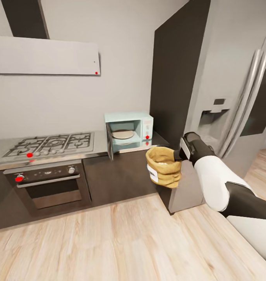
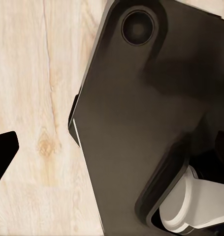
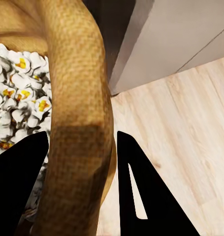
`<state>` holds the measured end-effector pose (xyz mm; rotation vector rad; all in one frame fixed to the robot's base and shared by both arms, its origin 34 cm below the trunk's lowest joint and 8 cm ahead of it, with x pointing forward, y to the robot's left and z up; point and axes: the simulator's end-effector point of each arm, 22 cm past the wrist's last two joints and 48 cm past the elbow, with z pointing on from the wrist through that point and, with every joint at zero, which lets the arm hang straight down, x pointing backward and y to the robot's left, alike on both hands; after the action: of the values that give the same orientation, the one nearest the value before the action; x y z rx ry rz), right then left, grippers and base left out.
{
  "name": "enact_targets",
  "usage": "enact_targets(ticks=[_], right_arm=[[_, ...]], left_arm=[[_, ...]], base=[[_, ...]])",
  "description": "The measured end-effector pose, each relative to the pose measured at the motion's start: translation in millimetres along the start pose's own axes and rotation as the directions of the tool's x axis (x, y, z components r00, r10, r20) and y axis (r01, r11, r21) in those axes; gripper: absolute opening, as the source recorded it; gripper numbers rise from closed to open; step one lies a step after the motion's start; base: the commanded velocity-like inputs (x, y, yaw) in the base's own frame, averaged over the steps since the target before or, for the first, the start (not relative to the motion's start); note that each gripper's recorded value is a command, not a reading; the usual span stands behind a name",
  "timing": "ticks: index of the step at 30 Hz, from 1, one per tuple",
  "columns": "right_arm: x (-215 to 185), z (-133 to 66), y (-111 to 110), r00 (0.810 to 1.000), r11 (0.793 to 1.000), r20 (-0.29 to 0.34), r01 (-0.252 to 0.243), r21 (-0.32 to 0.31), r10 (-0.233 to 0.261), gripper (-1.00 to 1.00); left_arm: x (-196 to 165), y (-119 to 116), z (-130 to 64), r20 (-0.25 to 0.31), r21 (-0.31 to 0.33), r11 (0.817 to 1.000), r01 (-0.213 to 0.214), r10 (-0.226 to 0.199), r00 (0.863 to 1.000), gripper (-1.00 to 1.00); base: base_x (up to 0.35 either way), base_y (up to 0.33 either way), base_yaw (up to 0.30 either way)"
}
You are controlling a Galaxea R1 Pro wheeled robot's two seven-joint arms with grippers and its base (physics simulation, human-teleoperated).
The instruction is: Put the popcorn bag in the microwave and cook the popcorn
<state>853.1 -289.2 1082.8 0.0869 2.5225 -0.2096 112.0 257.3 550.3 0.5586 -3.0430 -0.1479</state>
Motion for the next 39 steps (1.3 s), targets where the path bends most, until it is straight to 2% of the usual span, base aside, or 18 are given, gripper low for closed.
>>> enact_targets(ticks=[4,14,18,39], right_arm=[[-0.1,0.2,-0.2,1.0,1.0,0.0,0.001,0.001,-0.001,-1.0],[0.0,0.9,-1.1,1.0,1.0,-0.001,0.0,0.003,0.0,-1.0],[0.0,1.6,-8.7,1.0,1.0,-0.001,-0.006,0.011,0.006,-1.0],[0.0,1.6,-5.4,1.0,1.0,-0.001,-0.012,-0.003,0.012,-1.0]], left_arm=[[0.1,0.0,0.0,0.0,0.0,1.0,0.0,0.0,1.0,1.0],[-0.2,-0.1,0.1,-0.001,0.0,1.0,0.001,-0.001,1.0,1.0],[-0.2,0.0,0.1,-0.001,0.0,1.0,0.001,-0.001,1.0,1.0],[-0.2,0.0,0.1,-0.001,0.0,1.0,0.002,-0.002,1.0,1.0]], base=[[0.262,0.0,0.268],[0.018,0.0,0.268],[0.0,0.0,0.033],[0.0,0.0,0.0]])
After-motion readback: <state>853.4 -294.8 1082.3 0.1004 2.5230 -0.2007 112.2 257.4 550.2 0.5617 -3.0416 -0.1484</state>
